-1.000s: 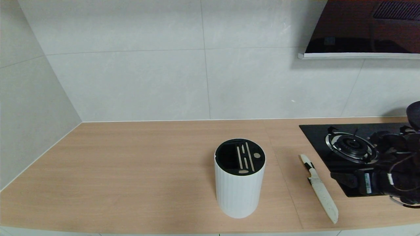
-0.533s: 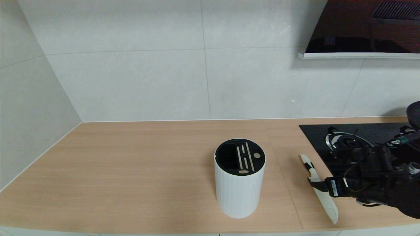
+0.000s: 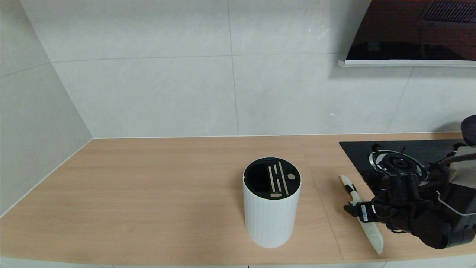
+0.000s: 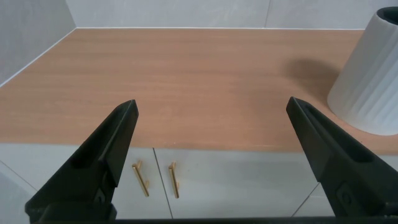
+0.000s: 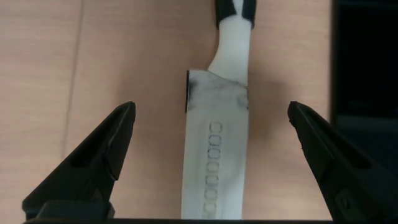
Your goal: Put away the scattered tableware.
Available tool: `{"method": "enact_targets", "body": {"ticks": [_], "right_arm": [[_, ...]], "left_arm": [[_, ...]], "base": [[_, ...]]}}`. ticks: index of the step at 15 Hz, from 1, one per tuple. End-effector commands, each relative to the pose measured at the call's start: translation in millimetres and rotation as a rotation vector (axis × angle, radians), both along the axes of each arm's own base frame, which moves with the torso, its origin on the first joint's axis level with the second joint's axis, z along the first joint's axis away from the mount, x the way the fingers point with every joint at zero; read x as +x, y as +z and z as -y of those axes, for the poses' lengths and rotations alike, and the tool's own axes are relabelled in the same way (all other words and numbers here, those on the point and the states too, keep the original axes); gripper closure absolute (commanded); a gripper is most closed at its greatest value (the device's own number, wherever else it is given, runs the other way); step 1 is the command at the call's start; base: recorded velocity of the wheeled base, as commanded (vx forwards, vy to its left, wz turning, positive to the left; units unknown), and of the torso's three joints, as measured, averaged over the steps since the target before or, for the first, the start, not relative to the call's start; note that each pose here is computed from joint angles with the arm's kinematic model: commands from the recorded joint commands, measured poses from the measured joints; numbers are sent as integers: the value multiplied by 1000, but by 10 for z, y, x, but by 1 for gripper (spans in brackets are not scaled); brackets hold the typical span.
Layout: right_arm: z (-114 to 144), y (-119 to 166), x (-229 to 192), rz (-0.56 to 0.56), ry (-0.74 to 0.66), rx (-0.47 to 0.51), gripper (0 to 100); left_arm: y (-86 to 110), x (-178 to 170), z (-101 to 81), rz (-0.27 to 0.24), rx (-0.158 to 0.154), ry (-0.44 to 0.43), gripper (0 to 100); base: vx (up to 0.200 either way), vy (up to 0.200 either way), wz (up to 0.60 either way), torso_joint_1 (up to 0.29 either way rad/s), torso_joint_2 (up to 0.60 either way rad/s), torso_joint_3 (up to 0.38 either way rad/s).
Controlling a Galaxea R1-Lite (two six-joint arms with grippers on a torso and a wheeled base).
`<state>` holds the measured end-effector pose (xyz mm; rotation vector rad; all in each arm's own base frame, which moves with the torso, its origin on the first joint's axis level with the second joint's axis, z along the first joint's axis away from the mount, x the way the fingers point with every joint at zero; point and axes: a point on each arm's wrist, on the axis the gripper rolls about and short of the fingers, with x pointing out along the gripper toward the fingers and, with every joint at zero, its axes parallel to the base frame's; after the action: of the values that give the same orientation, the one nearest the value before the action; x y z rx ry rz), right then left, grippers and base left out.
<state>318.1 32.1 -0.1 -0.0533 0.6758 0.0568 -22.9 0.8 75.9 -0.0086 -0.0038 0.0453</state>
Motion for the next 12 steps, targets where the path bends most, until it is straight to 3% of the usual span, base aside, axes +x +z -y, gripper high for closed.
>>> {"method": "enact_targets", "body": {"ticks": [1, 8, 9, 12], "right_arm": [[-6, -131, 48, -28, 0, -3, 0], [-13, -166, 97, -28, -17, 30, 0], [-14, -169, 101, -28, -18, 31, 100], [-13, -202, 95, -39, -18, 30, 100]], "left_arm": [[-1, 1, 0, -1, -1, 1, 0], [-1, 1, 0, -1, -1, 1, 0], [-1, 1, 0, -1, -1, 1, 0], [-1, 1, 0, -1, -1, 1, 0]], "base": [[0, 0, 0, 0, 0, 0], [0, 0, 0, 0, 0, 0], [0, 0, 0, 0, 0, 0], [0, 0, 0, 0, 0, 0]]}}
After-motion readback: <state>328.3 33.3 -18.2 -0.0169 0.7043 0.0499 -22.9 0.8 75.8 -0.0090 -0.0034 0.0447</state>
